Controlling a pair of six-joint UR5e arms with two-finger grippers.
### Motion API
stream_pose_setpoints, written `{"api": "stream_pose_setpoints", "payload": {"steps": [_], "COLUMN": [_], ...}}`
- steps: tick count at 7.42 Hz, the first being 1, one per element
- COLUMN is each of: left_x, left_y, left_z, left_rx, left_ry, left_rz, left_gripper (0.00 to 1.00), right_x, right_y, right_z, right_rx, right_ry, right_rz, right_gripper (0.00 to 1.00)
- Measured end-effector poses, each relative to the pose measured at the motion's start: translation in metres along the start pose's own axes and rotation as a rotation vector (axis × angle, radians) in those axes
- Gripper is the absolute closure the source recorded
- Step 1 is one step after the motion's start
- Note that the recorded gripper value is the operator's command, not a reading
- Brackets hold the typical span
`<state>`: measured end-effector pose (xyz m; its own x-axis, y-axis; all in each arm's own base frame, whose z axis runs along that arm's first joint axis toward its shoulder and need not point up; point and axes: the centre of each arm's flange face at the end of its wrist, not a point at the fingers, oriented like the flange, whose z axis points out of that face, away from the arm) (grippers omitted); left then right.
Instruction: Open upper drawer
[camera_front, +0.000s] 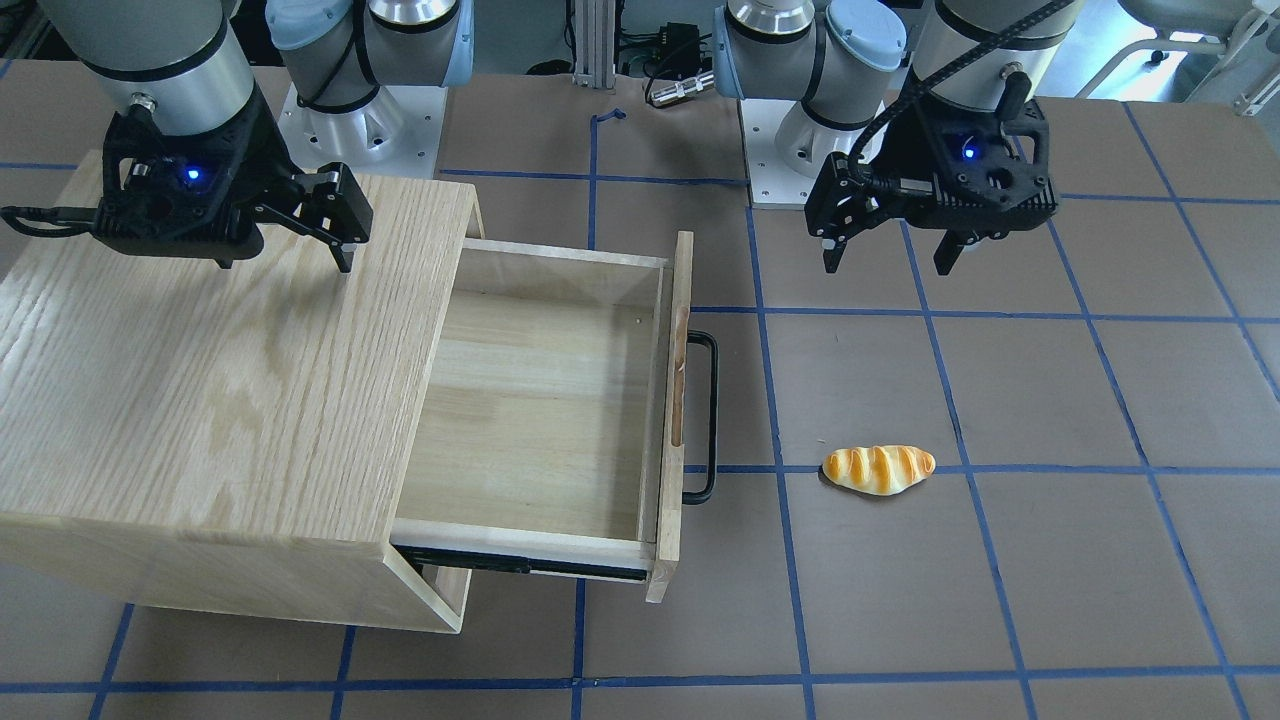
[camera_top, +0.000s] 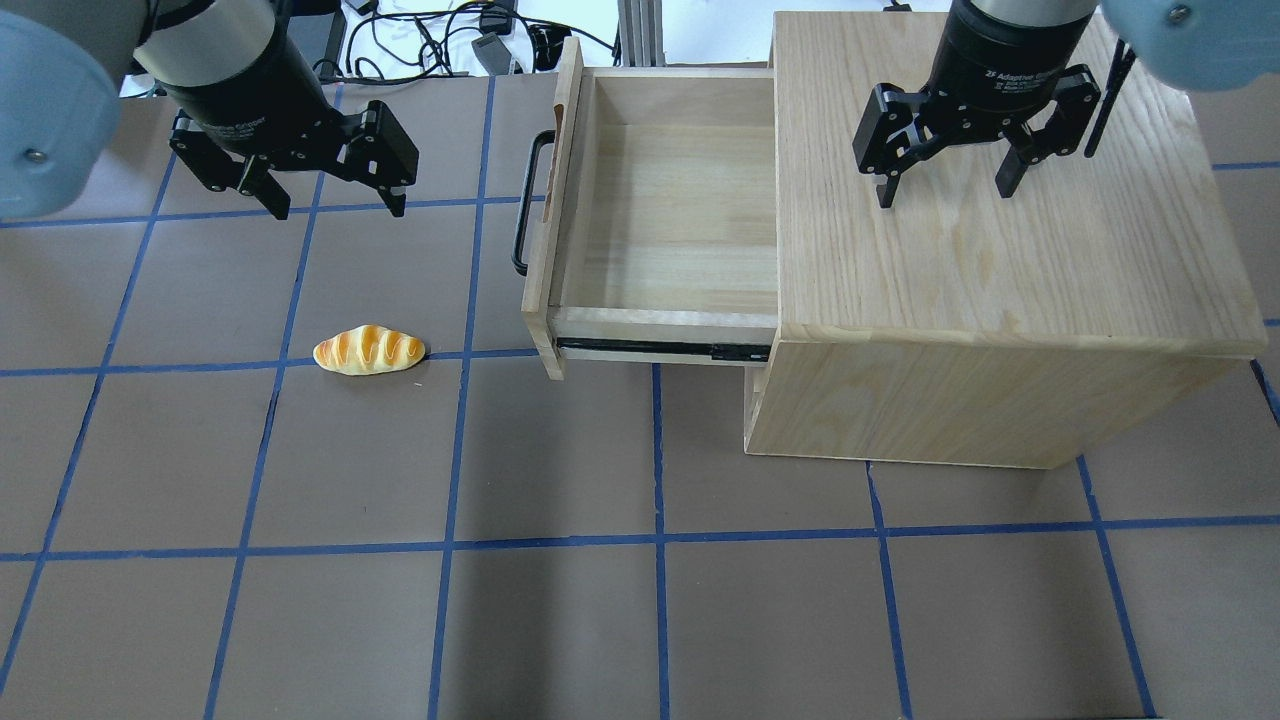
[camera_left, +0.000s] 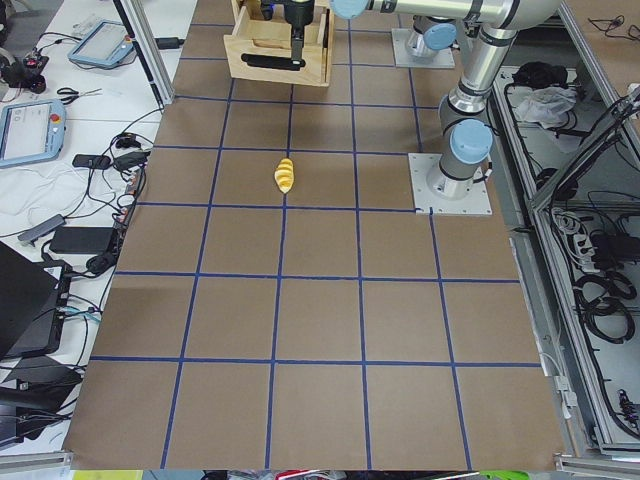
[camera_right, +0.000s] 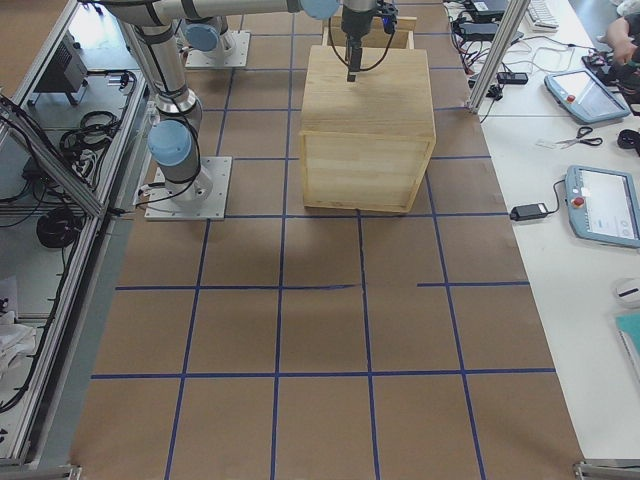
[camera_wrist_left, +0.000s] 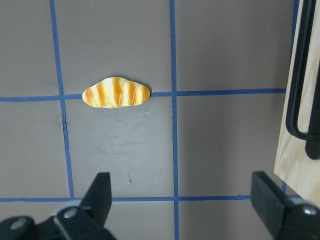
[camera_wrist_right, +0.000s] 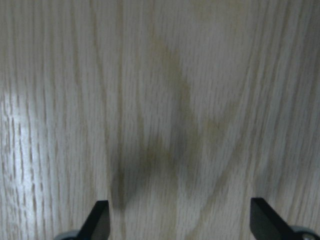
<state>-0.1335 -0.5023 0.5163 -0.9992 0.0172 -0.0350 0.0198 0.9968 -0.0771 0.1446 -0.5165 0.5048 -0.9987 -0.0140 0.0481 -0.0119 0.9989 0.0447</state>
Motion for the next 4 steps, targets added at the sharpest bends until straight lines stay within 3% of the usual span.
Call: {"api": "stream_pose_setpoints", "payload": {"steps": [4], "left_x": [-0.0037], "left_y": [0.0008], "left_z": [-0.0038], "left_rx": [0.005], "left_ry": [0.002], "left_rz": [0.026], "left_gripper": [0.0], "right_x": [-0.0002], "right_y": [0.0], "right_z": [-0.0001], "right_rx": [0.0], "right_ry": [0.0], "right_rz": [-0.001], "right_gripper": [0.0]}}
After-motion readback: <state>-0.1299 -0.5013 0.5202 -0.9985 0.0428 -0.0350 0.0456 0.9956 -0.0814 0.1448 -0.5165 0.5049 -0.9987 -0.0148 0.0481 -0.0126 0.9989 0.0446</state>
